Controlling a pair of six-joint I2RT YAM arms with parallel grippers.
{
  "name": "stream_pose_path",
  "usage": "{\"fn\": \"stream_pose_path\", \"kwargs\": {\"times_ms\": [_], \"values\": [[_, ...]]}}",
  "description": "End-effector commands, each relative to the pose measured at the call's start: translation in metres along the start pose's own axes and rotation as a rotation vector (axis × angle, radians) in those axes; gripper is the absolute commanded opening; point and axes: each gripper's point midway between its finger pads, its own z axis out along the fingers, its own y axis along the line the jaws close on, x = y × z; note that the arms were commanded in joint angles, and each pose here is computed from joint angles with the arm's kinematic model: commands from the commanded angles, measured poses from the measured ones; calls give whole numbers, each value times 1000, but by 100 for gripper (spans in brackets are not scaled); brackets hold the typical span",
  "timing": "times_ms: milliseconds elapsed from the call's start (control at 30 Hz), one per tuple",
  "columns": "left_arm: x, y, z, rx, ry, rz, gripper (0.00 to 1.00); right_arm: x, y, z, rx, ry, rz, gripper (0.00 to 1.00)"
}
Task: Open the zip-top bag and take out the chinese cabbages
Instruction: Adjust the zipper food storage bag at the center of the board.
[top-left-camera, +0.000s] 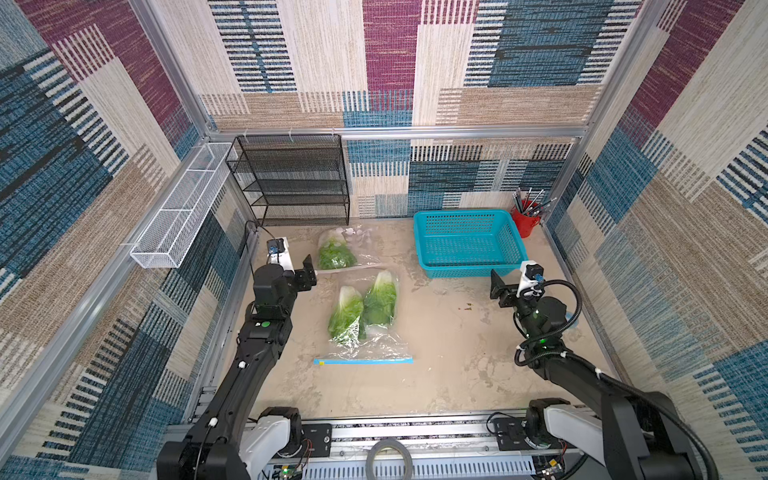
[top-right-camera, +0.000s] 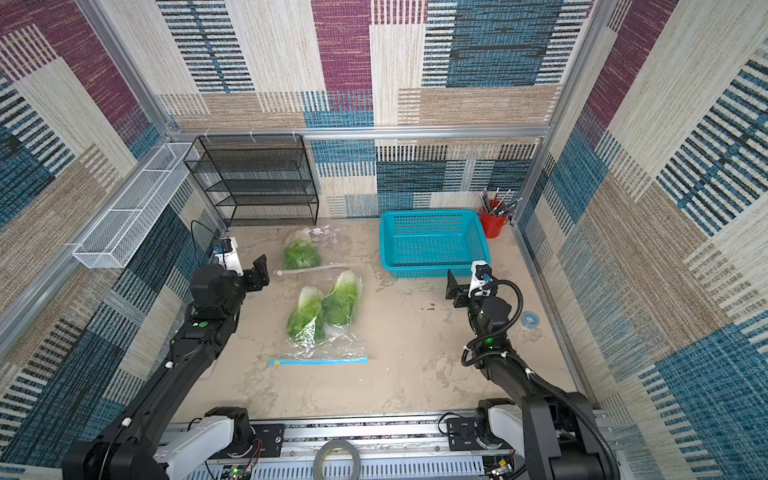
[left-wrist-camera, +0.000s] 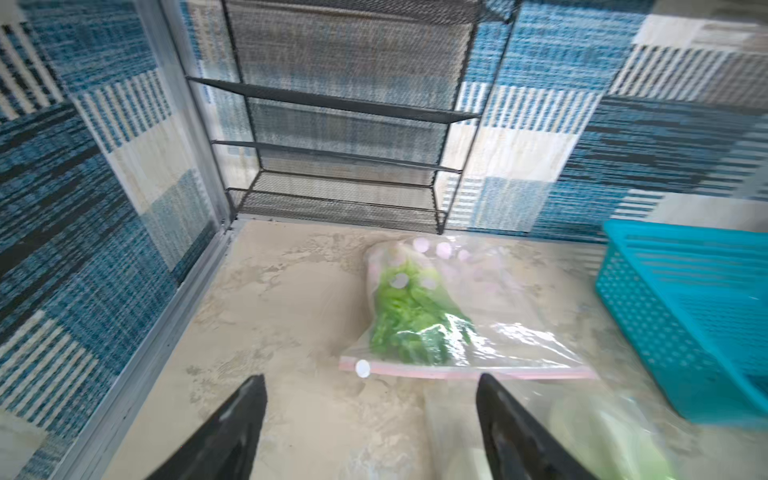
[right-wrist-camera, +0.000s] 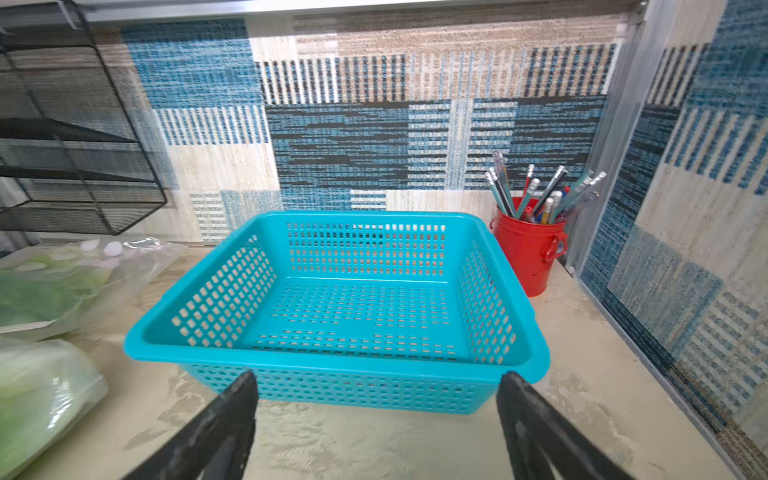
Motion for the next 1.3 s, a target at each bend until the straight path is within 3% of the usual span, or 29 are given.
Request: {"fn": "stream_pose_path", "kwargs": {"times_ms": [0,233,533,800,1000,1267], "values": [[31,-19,-20,97,252,-29,81,7,1,-9,25,77,1,88],[40,-50,-45,269,450,9,80,-20,44,-25,-95,67,-2,84],[87,-36,-42,211,570,38,81,-24,140,-20,-315,214,-108,81],[103,-36,-43,223,611,47,78,-16,242,-34,-565,371,-290,83],[101,-31,-44,187,551,12,76,-5,311,-67,-743,426,-345,85],[100,-27,-44,158,543,15,75,26,373,-108,-894,486,-417,87]]}}
